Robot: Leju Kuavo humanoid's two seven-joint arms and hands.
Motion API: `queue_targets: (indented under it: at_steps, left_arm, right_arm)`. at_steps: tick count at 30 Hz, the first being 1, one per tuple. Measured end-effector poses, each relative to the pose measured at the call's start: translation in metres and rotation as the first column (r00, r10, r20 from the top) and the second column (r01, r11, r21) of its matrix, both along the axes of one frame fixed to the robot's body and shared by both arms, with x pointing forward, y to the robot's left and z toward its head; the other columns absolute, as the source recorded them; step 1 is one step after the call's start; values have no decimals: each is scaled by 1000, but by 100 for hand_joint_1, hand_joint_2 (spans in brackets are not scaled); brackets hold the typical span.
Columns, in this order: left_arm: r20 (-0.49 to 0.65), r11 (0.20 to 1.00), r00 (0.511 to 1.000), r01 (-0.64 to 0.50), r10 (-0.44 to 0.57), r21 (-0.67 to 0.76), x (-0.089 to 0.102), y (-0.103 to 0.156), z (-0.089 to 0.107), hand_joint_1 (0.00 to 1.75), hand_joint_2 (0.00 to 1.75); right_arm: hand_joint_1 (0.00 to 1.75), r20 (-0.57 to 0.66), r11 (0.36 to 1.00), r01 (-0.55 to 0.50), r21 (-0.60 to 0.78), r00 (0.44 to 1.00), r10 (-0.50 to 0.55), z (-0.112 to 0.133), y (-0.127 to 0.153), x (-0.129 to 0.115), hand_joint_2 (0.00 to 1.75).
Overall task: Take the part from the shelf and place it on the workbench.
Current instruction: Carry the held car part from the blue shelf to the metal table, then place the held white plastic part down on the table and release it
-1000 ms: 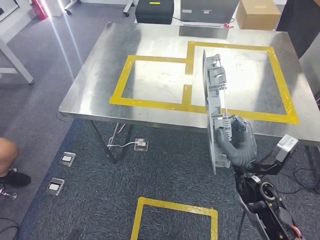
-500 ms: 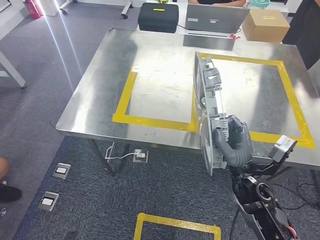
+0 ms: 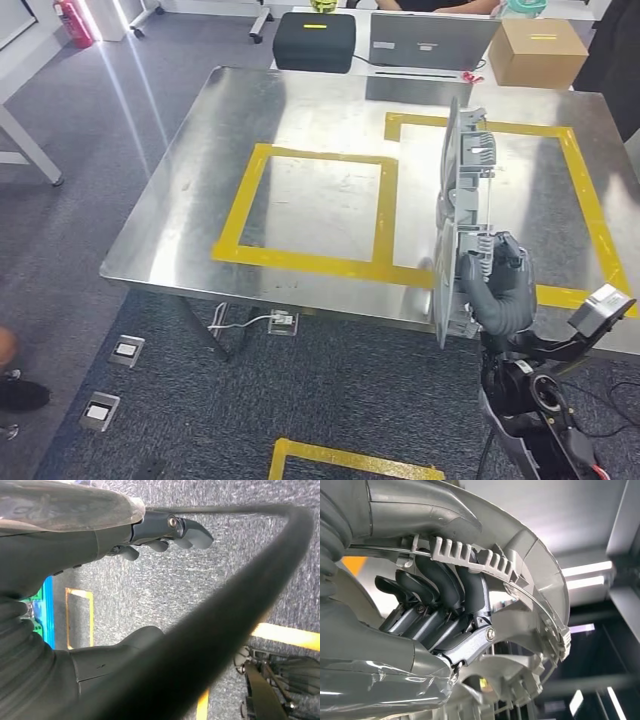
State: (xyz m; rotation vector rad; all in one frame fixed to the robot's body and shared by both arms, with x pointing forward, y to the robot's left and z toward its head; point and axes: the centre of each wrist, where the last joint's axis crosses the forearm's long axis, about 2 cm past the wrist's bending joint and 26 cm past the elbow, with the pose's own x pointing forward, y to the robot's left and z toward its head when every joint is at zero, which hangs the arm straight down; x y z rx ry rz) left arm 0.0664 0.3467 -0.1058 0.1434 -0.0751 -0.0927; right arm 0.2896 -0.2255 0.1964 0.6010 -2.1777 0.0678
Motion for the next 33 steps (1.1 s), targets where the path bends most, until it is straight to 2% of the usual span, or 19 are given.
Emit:
queue_targets:
  at_steps: [10,13,17,22,26,30,33]
  left_arm:
    - [1,1000,1000,8,-8,1,0,0,0,0,175]
    - [7,1000,1000,12,-12,0,0,0,0,0,175]
    - [16,1000,1000,14,-14,-2,1,-1,0,0,175]
    - [18,1000,1000,14,-14,-4,2,-1,0,0,175]
    - [20,1000,1000,16,-16,-7,3,-1,0,0,175]
    - [21,1000,999,23,-23,-7,3,-1,0,0,175]
    - [24,1000,999,30,-30,-8,4,-1,1,0,175]
  right_arm:
    - [175,71,989,145,21,987,-146,13,-10,13,175]
    - [175,125,967,241,-79,965,-231,22,-11,22,175]
    - [175,229,891,387,-239,914,-335,41,-5,37,175]
    - [175,305,823,462,-330,878,-370,55,7,49,175]
    - [175,386,704,542,-460,835,-392,61,21,59,175]
    - [175,440,589,577,-566,816,-375,64,40,71,175]
    - [175,482,446,597,-667,802,-354,65,58,83,175]
